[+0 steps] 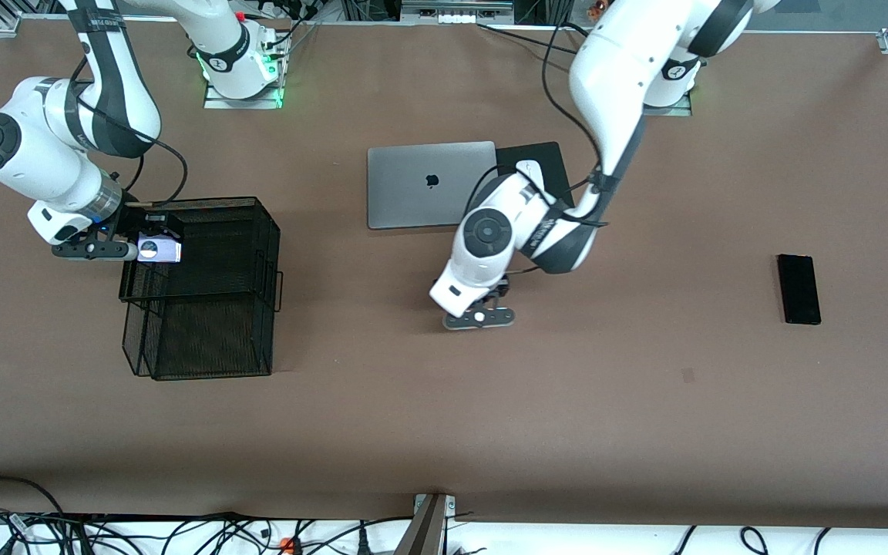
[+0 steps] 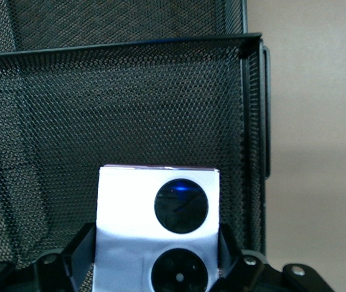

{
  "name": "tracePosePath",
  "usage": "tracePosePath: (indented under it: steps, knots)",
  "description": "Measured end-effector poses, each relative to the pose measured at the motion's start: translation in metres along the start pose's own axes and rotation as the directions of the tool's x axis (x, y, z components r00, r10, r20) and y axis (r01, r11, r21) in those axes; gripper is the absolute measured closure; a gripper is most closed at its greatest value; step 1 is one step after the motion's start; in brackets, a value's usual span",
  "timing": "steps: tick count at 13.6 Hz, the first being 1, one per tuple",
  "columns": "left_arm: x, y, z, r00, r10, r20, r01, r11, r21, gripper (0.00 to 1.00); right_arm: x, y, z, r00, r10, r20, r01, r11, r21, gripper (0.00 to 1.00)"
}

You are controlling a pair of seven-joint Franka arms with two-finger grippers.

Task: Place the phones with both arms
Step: 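Drop the white phone into the organizer while the left gripper sets down the flip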

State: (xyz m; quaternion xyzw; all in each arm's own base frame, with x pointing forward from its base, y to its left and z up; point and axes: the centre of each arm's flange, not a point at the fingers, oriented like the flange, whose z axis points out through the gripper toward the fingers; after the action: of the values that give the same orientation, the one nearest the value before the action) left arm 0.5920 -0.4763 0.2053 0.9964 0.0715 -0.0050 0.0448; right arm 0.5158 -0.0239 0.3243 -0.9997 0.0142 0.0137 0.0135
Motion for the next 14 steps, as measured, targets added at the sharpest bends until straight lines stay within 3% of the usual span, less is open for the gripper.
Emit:
tracePosePath:
  steps: [5, 10, 13, 14]
  knots:
    - [0.012, -0.001, 0.025, 0.999, -0.036, -0.024, 0.035, 0.999, -0.012, 0.20, 0.000, 0.000, 0.007, 1.000, 0.020, 0.008, -0.020, 1.000, 0.007, 0.15]
    - [0.021, 0.000, 0.030, 0.998, -0.046, -0.037, 0.046, 0.999, -0.018, 0.20, 0.002, 0.000, 0.005, 1.000, 0.022, 0.001, -0.022, 1.000, 0.008, 0.00]
    - [0.024, -0.001, 0.028, 0.996, -0.082, -0.043, 0.081, 0.996, -0.020, 0.00, 0.011, -0.003, -0.011, 1.000, 0.016, -0.017, -0.016, 1.000, 0.014, 0.00]
    - [0.025, -0.001, 0.028, 0.995, -0.087, -0.045, 0.086, 0.996, -0.020, 0.00, 0.016, -0.006, -0.022, 1.000, 0.017, -0.005, -0.017, 1.000, 0.022, 0.00]
